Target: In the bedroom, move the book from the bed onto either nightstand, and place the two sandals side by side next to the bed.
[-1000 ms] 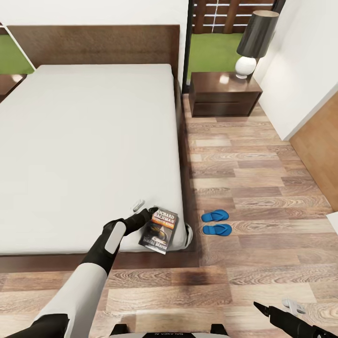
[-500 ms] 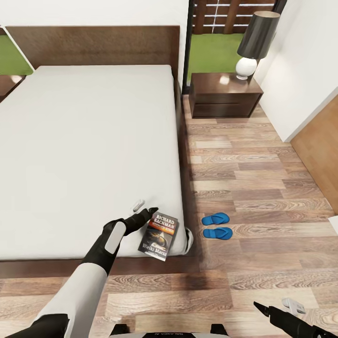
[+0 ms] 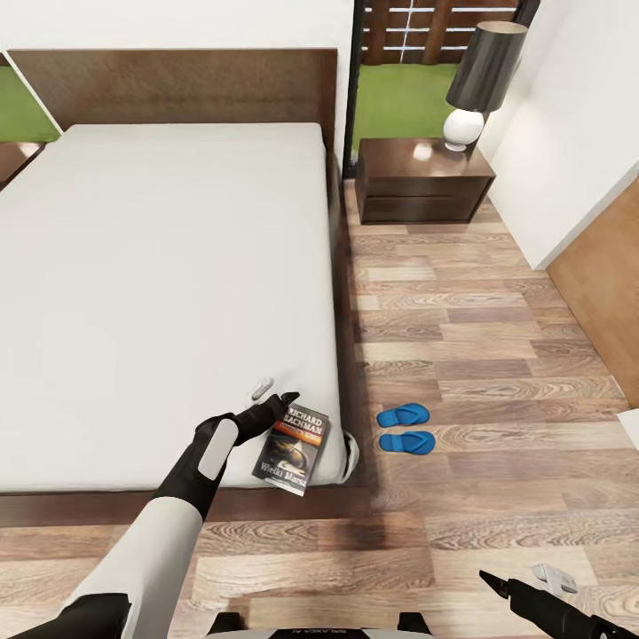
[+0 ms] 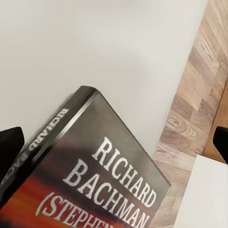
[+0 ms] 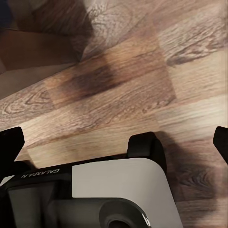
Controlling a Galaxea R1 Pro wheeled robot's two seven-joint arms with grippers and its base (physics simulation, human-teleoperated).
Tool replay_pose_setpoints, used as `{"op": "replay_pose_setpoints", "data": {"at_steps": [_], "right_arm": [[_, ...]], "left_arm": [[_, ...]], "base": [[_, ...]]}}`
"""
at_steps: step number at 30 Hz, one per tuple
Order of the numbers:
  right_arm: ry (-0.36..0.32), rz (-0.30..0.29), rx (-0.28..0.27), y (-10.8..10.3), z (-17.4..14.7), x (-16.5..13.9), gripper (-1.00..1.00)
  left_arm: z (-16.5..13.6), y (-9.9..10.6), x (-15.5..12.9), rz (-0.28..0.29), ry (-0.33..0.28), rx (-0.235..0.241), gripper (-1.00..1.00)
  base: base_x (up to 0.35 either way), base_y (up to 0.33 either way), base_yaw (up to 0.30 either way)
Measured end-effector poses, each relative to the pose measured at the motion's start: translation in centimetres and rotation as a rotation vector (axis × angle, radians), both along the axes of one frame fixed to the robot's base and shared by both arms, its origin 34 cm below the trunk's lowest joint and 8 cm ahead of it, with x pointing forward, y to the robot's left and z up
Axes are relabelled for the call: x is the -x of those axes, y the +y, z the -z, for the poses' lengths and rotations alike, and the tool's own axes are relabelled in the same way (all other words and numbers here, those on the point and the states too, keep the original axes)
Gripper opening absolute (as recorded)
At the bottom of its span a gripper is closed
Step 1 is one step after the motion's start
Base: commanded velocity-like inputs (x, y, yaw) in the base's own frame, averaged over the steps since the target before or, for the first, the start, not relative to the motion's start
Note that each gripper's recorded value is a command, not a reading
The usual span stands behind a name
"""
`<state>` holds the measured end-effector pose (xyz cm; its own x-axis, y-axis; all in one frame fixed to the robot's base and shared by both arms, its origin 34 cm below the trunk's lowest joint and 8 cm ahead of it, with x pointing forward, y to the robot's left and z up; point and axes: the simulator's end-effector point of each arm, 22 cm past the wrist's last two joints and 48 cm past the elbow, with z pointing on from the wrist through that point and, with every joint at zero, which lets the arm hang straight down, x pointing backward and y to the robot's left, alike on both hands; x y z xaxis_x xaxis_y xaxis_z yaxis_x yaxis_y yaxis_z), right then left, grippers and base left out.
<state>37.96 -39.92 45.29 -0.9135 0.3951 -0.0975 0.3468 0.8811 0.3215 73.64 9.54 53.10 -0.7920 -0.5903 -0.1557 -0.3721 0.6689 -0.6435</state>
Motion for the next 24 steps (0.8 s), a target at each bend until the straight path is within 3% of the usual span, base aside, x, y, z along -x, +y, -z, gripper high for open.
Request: {"op": "replay_pose_setpoints", "data": {"at_steps": [24], "right_arm": [[0.000,0.000,0.000,0.00,0.00,0.00,1.00]], "left_arm": [[0.00,-0.01,0.00,0.000,0.000,0.000,1.00]], "base": [[0.000,-0.030,0.000]]}}
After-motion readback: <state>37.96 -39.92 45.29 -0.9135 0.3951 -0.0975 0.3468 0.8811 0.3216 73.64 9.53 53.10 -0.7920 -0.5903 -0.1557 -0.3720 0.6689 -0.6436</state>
